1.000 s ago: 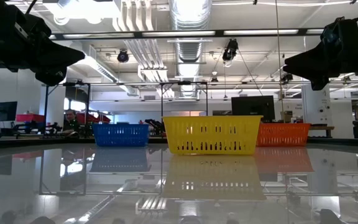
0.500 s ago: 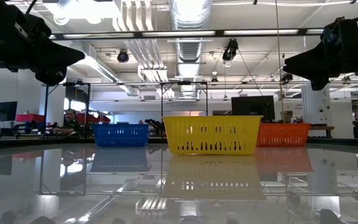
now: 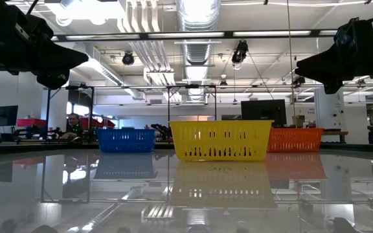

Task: Sort Halloween decoration
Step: Return to Home Position

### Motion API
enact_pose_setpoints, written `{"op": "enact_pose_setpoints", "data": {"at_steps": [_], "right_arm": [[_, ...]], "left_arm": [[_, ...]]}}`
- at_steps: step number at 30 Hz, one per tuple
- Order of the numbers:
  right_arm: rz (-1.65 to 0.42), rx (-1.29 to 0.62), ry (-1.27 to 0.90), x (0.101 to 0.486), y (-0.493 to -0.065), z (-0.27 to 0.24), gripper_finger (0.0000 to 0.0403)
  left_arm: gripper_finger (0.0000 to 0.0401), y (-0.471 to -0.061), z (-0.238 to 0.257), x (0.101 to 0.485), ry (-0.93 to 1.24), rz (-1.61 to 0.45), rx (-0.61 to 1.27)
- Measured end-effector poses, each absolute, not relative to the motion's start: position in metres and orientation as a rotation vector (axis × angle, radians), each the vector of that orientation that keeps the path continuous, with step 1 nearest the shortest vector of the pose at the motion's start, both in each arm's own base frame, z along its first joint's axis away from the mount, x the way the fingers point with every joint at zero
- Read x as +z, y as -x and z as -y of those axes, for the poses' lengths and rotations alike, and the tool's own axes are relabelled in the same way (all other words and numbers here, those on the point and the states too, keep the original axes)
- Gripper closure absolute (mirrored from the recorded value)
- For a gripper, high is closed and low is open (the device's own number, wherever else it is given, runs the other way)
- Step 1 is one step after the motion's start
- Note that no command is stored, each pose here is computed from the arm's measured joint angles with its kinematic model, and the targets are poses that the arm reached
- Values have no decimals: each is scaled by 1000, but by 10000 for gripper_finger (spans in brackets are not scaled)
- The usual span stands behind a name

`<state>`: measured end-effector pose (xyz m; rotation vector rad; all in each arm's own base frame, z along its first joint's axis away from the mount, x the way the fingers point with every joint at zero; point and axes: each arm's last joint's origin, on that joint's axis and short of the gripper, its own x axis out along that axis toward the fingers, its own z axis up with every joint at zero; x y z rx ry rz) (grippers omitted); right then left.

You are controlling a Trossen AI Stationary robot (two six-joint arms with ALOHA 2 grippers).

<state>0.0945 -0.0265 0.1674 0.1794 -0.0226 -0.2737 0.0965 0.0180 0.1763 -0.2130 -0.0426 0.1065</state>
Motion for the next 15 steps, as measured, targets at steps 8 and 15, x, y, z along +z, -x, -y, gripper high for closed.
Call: {"op": "enact_pose_setpoints", "data": {"at_steps": [8,15], "right_arm": [[23,-273,-179,167,-95,26,271],[23,-274,-179,167,-95,27,271]], "left_arm": [[401,-96,-18,176,213,43,106],[401,-96,-18,176,213,43,106]]}}
